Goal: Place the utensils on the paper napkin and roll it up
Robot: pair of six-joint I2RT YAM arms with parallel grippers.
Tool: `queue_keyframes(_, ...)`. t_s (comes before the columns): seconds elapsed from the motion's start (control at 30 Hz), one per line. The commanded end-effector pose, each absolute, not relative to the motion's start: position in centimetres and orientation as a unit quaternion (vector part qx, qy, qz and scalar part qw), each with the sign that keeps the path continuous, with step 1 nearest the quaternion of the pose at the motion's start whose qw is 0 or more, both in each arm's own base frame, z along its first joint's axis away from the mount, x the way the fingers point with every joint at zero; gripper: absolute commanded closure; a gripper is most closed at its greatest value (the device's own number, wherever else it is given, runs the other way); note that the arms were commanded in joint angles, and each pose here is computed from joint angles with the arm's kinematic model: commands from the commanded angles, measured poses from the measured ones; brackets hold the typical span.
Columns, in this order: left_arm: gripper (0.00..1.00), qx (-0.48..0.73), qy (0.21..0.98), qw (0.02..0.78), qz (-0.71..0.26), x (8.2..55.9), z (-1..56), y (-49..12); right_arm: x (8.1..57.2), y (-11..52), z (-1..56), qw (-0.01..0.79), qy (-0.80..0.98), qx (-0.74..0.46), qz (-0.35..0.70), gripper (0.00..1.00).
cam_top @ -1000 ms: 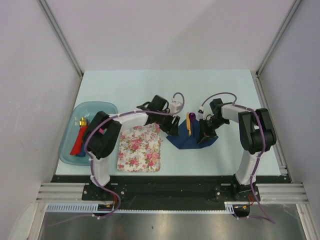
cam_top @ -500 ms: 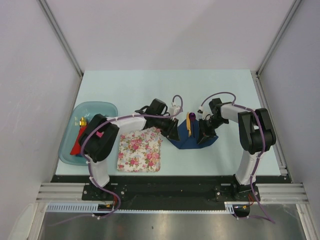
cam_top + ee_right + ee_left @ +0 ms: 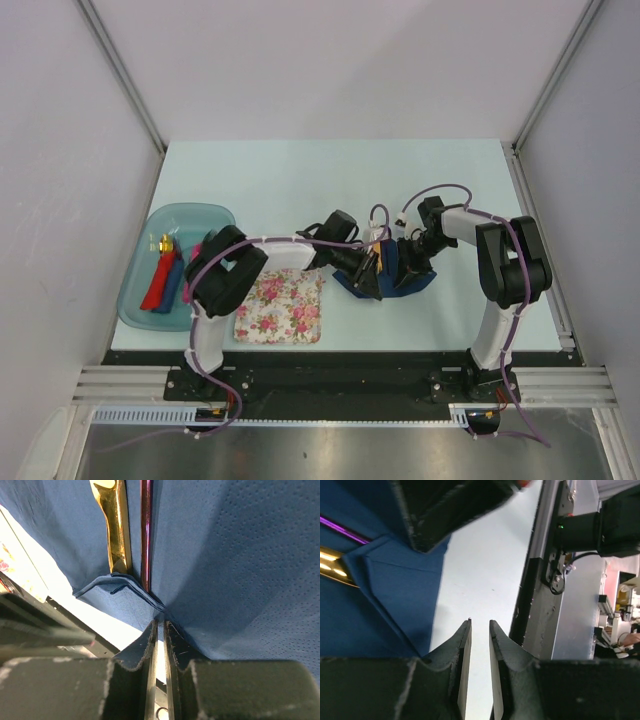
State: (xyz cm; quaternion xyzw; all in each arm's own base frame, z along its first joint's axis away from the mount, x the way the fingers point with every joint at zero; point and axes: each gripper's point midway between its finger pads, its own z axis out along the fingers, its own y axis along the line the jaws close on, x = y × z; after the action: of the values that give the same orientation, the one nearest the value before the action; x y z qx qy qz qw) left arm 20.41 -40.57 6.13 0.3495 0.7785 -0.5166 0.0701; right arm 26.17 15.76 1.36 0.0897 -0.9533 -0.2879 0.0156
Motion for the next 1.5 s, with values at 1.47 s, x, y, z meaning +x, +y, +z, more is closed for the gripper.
queue_keyframes(1.47, 0.74, 0.246, 0.847, 0.038, -0.47, 23.7, 1.1, -39.7, 27.6, 17.6, 4.0, -0.023, -0.942, 0.116, -0.316, 0.83)
